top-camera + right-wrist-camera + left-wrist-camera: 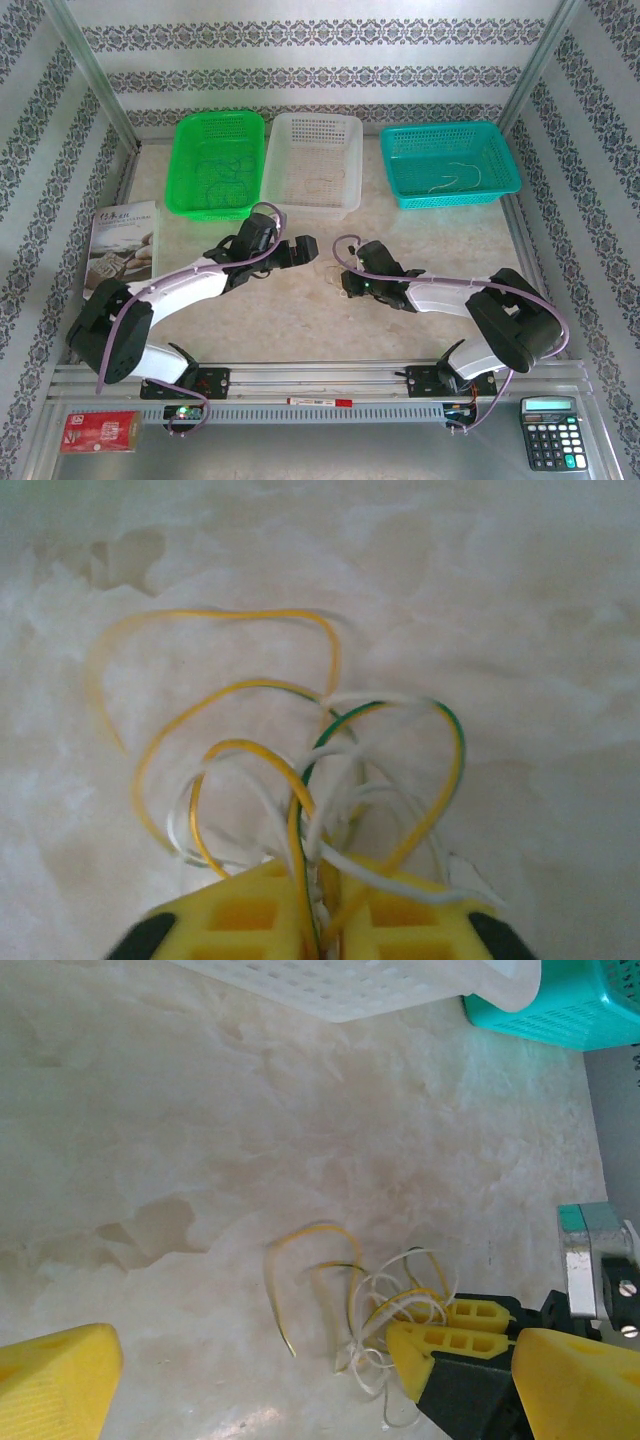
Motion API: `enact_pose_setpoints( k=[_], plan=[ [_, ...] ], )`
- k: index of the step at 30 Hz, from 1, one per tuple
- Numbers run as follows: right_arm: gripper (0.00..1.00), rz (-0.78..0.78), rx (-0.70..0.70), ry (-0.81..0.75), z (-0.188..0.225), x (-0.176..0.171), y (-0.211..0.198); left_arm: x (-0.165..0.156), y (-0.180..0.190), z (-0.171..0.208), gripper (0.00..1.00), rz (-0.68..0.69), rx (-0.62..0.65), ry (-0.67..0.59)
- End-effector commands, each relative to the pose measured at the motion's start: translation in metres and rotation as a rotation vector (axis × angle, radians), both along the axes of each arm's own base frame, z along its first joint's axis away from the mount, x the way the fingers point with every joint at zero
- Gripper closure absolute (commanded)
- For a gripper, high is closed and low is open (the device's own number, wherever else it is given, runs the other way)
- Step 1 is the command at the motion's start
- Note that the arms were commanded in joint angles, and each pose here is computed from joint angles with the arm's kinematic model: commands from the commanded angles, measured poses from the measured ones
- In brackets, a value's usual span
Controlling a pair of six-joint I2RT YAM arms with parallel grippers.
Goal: Untangle the cables
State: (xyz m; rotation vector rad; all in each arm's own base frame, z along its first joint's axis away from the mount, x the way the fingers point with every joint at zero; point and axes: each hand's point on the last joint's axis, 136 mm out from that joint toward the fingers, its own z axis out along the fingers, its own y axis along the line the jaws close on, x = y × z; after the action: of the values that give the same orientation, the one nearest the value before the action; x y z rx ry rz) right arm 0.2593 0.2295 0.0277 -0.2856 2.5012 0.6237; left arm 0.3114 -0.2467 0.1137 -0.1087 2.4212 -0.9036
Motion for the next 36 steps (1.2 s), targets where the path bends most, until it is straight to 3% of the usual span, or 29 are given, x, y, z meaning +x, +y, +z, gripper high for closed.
enact_pose_setpoints(
  k=[1, 20, 30, 36],
  plan=[
    [1.0, 0.024, 0.037, -0.041, 0.011, 0.003, 0.008, 0.01, -0.012, 0.013, 0.0, 0.002, -0.029, -0.047],
    [1.0, 0.06, 0.2, -0.174, 0.077, -0.012, 0.009, 0.02, -0.037, 0.009, 0.03, -0.026, -0.098, -0.039],
    [1.0, 0.053, 0.222, -0.189, 0.085, -0.01, 0.01, 0.011, -0.052, 0.017, 0.25, -0.023, -0.239, -0.044],
    [1.0, 0.047, 0.23, -0.198, 0.089, -0.009, 0.009, 0.009, -0.058, 0.009, 0.36, -0.025, -0.261, -0.028]
  ],
)
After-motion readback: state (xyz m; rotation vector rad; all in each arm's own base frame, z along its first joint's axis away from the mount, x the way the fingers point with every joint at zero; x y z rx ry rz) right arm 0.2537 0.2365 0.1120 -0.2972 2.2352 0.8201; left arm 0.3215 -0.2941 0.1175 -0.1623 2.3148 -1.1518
